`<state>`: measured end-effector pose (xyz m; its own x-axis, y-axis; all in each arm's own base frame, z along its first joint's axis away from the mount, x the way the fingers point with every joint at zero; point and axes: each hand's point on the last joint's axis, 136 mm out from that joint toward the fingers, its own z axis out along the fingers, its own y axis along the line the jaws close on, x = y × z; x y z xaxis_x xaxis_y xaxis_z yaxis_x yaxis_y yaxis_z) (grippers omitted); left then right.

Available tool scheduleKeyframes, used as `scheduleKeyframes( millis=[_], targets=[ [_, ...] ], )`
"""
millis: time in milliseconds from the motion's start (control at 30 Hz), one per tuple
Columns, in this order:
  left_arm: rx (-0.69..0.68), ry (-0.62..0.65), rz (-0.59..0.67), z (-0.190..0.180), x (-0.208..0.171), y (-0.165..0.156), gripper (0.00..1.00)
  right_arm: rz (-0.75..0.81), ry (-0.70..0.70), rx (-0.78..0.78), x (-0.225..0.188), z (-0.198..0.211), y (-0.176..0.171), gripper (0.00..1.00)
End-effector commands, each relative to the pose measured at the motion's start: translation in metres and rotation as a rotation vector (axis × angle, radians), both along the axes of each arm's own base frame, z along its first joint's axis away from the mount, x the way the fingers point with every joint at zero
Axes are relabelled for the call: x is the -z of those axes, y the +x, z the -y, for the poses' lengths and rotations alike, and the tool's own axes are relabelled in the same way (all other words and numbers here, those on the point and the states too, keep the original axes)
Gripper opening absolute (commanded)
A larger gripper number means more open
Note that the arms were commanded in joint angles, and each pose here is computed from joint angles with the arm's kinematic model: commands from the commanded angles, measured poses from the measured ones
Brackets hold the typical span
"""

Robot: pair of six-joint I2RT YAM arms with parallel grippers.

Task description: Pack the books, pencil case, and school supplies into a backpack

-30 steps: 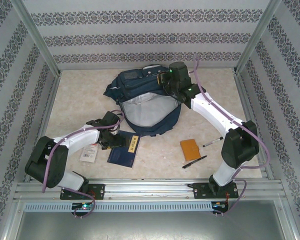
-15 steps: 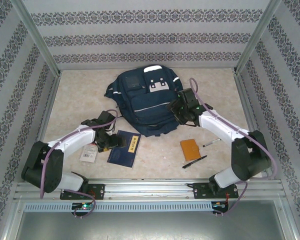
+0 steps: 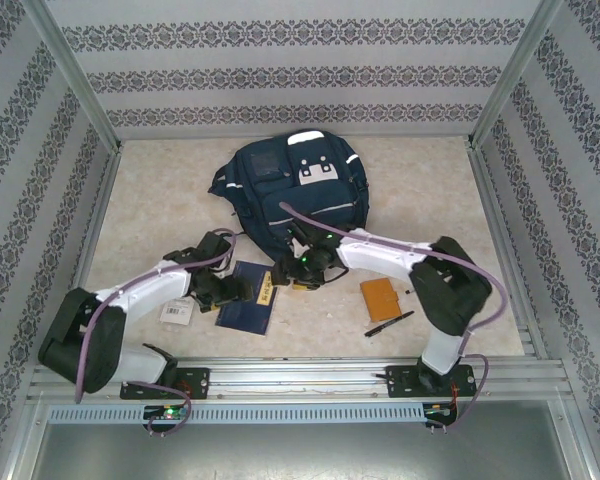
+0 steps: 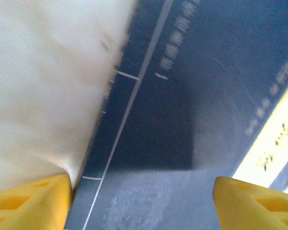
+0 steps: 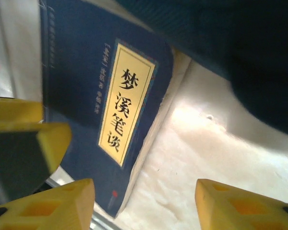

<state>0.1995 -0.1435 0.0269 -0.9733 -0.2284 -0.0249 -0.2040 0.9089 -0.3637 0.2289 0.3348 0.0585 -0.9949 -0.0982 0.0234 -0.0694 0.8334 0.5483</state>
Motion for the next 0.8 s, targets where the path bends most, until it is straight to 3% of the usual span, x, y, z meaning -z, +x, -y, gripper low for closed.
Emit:
scheduleKeyframes(
  millis=[0,100,267,467,600,767],
  targets=[
    [0.005,-0.187,-0.119,0.027,-0.01,-0.043,0.77,0.013,0.011,-0.106,-0.003,-0.01,0.0,0.53],
    [0.009,-0.211,-0.054,0.026,-0.026,-0.039,0.77,-0.024,0.007,-0.137,0.014,-0.017,0.0,0.43],
    [-0.085,-0.062,-0.035,-0.012,-0.024,-0.031,0.81,-0.019,-0.08,-0.208,0.04,-0.012,0.0,0.33],
    [-0.084,-0.131,-0.104,0.0,0.008,-0.027,0.81,-0.036,-0.036,-0.287,0.045,-0.024,-0.011,0.17],
    [-0.066,-0.185,-0.157,0.013,0.021,-0.026,0.8,-0.042,-0.024,-0.326,0.05,-0.027,-0.016,0.16],
    [-0.035,-0.285,-0.122,0.031,0.007,-0.013,0.73,-0.059,0.041,-0.344,0.048,-0.034,-0.023,0.15]
  ],
)
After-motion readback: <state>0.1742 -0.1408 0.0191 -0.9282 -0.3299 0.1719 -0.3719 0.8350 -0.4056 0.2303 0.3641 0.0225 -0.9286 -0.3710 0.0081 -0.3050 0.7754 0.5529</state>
